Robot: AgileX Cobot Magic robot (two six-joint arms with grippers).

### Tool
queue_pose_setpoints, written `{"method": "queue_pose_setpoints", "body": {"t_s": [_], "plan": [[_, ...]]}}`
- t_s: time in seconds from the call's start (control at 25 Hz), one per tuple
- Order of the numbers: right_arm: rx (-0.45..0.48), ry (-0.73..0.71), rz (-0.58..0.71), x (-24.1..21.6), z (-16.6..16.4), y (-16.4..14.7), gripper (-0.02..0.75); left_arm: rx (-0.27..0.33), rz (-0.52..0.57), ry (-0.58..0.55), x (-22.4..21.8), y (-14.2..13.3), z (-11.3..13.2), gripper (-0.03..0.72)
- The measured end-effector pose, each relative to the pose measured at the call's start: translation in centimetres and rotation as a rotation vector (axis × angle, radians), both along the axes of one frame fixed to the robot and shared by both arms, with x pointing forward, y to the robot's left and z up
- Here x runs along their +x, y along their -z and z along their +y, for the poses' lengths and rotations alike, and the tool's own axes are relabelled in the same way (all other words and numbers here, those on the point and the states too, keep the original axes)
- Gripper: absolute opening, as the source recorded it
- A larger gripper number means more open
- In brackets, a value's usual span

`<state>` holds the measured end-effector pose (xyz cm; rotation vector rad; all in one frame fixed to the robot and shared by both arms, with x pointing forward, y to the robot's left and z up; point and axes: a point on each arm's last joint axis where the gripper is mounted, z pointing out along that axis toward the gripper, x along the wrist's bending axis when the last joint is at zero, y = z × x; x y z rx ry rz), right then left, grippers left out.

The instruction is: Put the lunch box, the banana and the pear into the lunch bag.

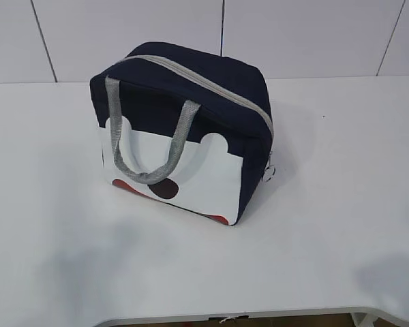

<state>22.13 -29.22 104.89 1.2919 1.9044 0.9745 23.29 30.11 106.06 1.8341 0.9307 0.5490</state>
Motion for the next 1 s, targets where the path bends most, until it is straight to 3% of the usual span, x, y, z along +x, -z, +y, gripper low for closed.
{"method": "queue_pose_setpoints", "body": {"t_s": [0.36, 1.0], "plan": [[0.003, 0.004, -0.014, 0.28, 0.02, 0.13, 0.501, 0.042, 0.051, 0.0, -0.05, 0.78, 0.06, 0.44], [0.001, 0.007, -0.011, 0.39, 0.01, 0.3, 0.5, 0.048, 0.06, 0.0, -0.02, 0.98, 0.03, 0.419]]}}
